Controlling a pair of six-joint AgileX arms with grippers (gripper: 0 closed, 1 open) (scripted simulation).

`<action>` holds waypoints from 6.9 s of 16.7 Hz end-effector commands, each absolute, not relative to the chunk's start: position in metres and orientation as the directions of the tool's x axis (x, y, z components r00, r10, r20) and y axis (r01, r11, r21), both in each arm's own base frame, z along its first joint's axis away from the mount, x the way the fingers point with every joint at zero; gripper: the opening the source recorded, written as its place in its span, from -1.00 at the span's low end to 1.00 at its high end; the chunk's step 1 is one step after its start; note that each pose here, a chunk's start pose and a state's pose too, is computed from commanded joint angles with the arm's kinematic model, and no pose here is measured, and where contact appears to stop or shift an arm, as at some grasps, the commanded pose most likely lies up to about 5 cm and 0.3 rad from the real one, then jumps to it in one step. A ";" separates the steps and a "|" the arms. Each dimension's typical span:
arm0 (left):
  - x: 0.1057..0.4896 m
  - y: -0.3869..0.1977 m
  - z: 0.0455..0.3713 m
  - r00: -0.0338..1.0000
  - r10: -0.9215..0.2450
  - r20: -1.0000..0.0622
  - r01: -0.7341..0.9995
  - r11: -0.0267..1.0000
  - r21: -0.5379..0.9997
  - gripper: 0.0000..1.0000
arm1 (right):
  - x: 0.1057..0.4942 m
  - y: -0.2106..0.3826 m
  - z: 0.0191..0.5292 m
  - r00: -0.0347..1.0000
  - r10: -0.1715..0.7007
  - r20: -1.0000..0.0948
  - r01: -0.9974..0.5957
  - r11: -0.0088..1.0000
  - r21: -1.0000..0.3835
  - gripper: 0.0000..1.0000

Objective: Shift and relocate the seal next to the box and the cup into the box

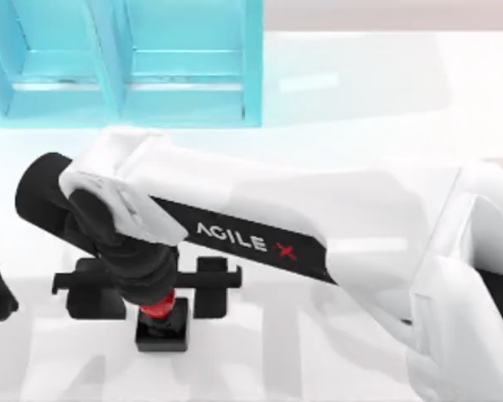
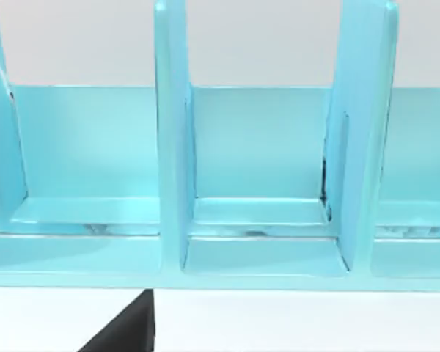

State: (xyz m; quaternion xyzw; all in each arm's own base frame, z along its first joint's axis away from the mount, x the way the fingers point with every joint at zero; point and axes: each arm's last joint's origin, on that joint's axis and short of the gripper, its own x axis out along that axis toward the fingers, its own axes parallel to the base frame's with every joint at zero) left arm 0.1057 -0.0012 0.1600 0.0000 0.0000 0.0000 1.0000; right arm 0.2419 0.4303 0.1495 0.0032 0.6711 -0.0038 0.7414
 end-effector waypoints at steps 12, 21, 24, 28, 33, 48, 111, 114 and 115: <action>0.106 -0.001 0.160 1.000 0.000 0.000 0.000 1.000 0.000 1.00 | 0.242 0.430 0.150 0.099 -0.001 -0.995 0.010 1.000 0.000 -1.00; 0.106 -0.001 0.160 1.000 0.000 0.000 0.000 1.000 0.000 1.00 | 0.246 0.414 0.167 0.096 -0.007 -0.995 0.016 1.000 -0.005 -1.00; 0.106 -0.001 0.160 1.000 0.000 0.000 0.000 1.000 0.000 1.00 | 0.248 0.382 0.206 0.105 0.007 -0.994 0.019 1.000 0.009 -1.00; 0.106 -0.001 0.160 1.000 0.000 0.000 0.000 1.000 0.000 1.00 | 0.241 0.341 0.245 0.106 0.008 -0.994 0.011 1.000 0.009 -1.00; 0.106 -0.001 0.160 1.000 0.000 0.000 0.000 1.000 0.000 1.00 | 0.239 0.331 0.249 0.099 -0.002 -0.995 0.008 1.000 -0.001 -1.00; 0.106 -0.001 0.160 1.000 0.000 0.000 0.000 1.000 0.000 1.00 | 0.213 0.113 0.283 0.102 0.010 -0.995 0.006 1.000 0.011 -1.00; 0.106 -0.001 0.160 1.000 0.000 0.000 0.000 1.000 0.000 1.00 | 0.186 0.066 0.306 0.102 0.009 -0.995 0.005 1.000 0.010 1.00; 0.106 -0.001 0.160 1.000 0.000 0.000 0.000 1.000 0.000 1.00 | 0.187 0.067 0.305 0.101 0.009 -0.995 0.002 1.000 0.009 1.00; 0.106 -0.001 0.160 1.000 0.000 0.000 0.000 1.000 0.000 1.00 | 0.187 0.067 0.305 0.101 0.009 -0.995 0.002 1.000 0.010 1.00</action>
